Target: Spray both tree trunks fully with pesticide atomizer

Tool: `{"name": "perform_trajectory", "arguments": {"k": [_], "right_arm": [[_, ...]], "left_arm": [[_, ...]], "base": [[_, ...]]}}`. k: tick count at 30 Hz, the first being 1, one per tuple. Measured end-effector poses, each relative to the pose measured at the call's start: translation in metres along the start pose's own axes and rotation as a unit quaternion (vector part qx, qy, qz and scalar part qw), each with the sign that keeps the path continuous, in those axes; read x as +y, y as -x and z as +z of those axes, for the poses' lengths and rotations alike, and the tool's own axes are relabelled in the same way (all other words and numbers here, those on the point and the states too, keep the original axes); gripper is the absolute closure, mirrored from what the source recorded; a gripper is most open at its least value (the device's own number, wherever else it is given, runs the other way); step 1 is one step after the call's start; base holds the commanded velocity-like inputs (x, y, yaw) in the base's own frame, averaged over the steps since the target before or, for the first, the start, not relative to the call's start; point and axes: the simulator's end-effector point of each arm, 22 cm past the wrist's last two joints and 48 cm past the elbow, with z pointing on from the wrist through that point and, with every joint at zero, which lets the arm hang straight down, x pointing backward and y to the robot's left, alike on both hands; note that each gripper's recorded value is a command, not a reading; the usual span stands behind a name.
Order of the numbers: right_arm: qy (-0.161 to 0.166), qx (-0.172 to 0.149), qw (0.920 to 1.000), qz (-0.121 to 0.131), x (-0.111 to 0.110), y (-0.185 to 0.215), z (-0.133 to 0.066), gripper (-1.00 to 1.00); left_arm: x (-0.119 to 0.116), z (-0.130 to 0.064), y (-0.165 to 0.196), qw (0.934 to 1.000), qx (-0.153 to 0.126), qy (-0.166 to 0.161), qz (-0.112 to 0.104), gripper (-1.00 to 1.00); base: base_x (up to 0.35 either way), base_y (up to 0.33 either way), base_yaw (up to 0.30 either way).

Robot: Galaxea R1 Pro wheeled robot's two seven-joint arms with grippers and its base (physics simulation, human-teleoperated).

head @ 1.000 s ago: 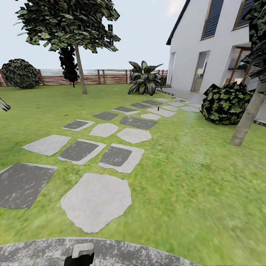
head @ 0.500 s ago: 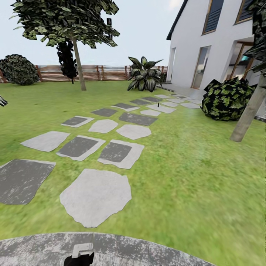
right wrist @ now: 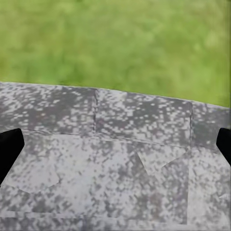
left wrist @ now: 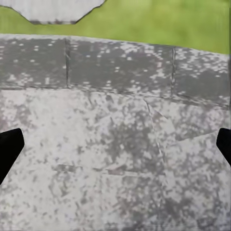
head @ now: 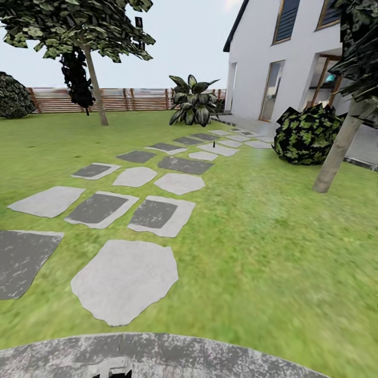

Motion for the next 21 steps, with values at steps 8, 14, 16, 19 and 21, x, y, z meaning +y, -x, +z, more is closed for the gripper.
{"name": "perform_trajectory", "arguments": {"k": [8,14,16,19,21], "right_arm": [[0.001,0.001,1.0000,0.000,0.0013,-0.0005,0.0000,-1.00],[0.004,0.001,1.0000,-0.002,0.0034,-0.0006,-0.0001,-1.00],[0.003,0.001,1.0000,-0.004,0.0022,-0.0008,0.0000,-1.00],[0.003,0.001,1.0000,-0.005,0.0008,-0.0005,0.0001,-1.00],[0.003,0.001,1.0000,-0.005,0.0008,-0.0007,0.0001,-1.00]], "left_arm": [[0.0057,-0.0003,-0.0111,0.9999,0.008,0.007,-0.003,-1.00],[0.0085,-0.0005,-0.0118,0.9999,0.008,0.009,-0.003,-1.00],[0.0101,-0.0005,-0.0114,0.9999,0.007,0.010,-0.002,-1.00],[0.0106,-0.0004,-0.0107,0.9999,0.006,0.010,-0.001,-1.00],[0.0118,-0.0004,-0.0101,0.9999,0.005,0.012,-0.005,-1.00]], "base": [[0.328,0.000,-0.009],[0.339,0.000,0.000],[0.340,0.000,0.000],[0.340,-0.005,0.000],[0.330,-0.051,0.000]]}}
